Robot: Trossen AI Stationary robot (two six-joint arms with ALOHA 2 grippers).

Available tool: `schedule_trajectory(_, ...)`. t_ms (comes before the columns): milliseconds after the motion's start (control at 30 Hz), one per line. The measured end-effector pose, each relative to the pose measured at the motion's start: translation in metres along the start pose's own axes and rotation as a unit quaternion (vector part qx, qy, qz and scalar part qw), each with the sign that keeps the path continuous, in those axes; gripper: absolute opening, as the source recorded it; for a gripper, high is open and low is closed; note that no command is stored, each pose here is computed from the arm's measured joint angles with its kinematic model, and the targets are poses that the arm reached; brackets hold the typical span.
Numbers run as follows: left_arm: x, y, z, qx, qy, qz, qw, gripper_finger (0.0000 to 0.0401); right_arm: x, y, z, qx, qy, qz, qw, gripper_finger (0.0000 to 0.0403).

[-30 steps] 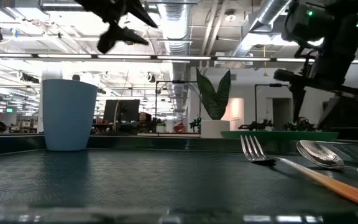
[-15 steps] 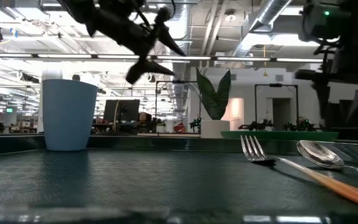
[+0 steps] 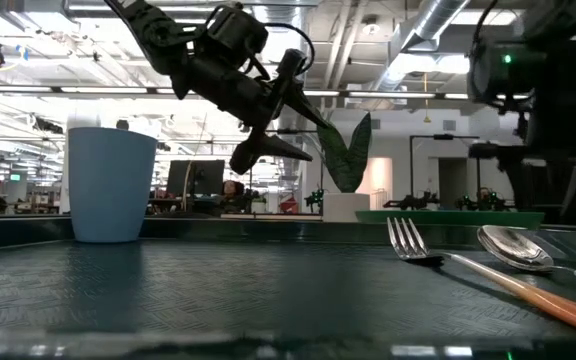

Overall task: Pick and place plate/cup/fork/spoon on tray
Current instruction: Put the green plate on the bottom left of the serving tray

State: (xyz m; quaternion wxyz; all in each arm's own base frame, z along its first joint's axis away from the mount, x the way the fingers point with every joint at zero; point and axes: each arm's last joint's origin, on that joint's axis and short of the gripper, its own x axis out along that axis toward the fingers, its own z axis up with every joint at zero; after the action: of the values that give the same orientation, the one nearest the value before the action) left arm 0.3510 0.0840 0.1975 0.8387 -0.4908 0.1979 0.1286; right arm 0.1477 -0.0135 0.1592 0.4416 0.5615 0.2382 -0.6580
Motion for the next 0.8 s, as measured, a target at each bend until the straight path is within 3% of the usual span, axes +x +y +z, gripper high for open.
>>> schedule_trajectory(133,0.000,-0.001,0.001,0.002,-0.011,0.005,1.000,0.0224,0.007,0.003,-0.002,0.007,-0.002,-0.011,1.000,0.0187)
schedule_trajectory(433,-0.001,-0.001,0.002,0.002,-0.013,0.009,1.000,0.0224,0.018,0.019,-0.005,0.007,0.000,0.013,1.000,0.0022)
schedule_trajectory(800,-0.001,0.001,0.002,-0.012,-0.025,0.021,0.999,0.0224,0.006,0.016,0.001,0.020,0.012,0.050,0.998,0.0007)
